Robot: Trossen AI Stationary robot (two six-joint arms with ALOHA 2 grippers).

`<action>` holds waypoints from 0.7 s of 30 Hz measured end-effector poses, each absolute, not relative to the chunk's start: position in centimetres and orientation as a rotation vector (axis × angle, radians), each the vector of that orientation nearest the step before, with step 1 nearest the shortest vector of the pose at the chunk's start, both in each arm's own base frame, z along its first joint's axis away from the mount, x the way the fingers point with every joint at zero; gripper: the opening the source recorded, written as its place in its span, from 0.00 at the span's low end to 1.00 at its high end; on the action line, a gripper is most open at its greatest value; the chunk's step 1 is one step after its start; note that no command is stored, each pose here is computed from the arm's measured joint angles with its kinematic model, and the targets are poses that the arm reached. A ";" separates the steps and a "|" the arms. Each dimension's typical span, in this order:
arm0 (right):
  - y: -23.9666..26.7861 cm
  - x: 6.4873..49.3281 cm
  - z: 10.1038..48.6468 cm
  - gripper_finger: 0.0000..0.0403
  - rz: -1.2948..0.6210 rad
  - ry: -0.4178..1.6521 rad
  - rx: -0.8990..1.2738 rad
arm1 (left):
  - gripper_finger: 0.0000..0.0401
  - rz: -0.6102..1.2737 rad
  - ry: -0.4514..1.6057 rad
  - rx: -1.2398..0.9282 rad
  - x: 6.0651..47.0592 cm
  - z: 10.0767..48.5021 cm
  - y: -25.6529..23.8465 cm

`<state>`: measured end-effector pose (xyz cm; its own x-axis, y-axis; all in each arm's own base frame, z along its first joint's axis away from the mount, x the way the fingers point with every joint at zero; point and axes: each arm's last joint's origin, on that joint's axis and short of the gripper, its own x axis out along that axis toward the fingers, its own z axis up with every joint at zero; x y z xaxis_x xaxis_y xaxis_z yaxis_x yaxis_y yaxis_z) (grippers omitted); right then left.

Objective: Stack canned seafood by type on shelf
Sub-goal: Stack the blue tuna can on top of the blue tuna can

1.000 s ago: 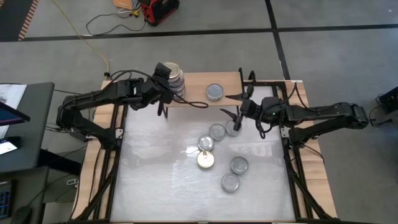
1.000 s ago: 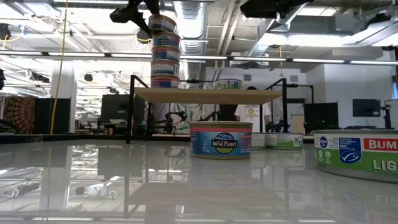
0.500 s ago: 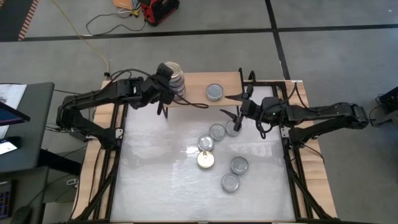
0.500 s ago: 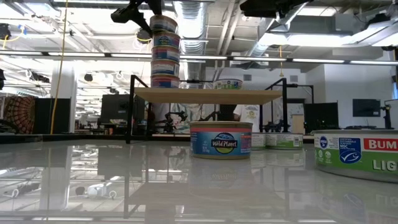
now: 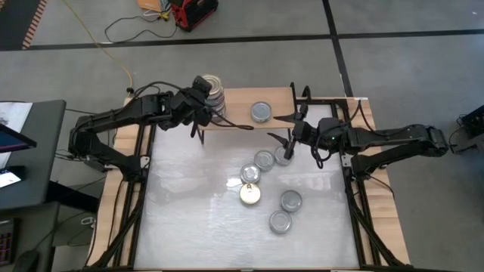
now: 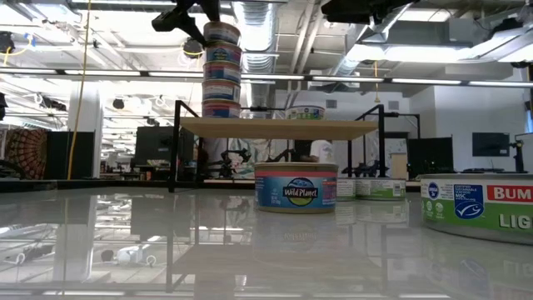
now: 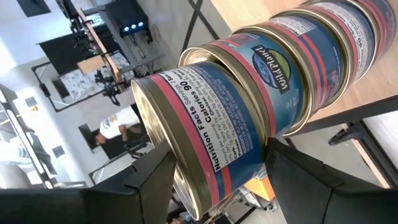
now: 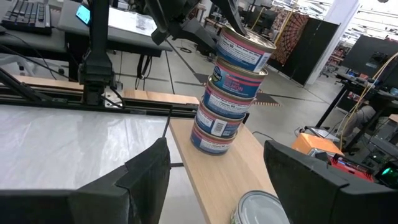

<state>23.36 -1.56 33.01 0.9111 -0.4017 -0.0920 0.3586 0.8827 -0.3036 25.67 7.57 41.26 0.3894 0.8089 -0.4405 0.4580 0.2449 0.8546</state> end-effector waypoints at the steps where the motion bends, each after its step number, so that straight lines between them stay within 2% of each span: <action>1: -1.6 23.4 33.0 0.72 -0.397 0.154 -0.286 | 0.58 0.353 1.240 1.391 25.7 41.3 7.6; 13: -1.6 23.4 33.0 0.72 -0.397 0.155 -0.287 | 0.58 0.387 1.258 1.358 25.5 41.2 7.6; 21: -1.6 23.4 33.0 0.72 -0.397 0.155 -0.287 | 0.58 0.324 1.241 1.363 25.5 41.0 7.4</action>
<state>23.36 -1.56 33.00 0.9112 -0.4014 -0.0930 0.3578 0.8828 -0.3043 25.54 7.44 41.01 0.3912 0.7914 -0.4697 0.4603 0.2737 0.8445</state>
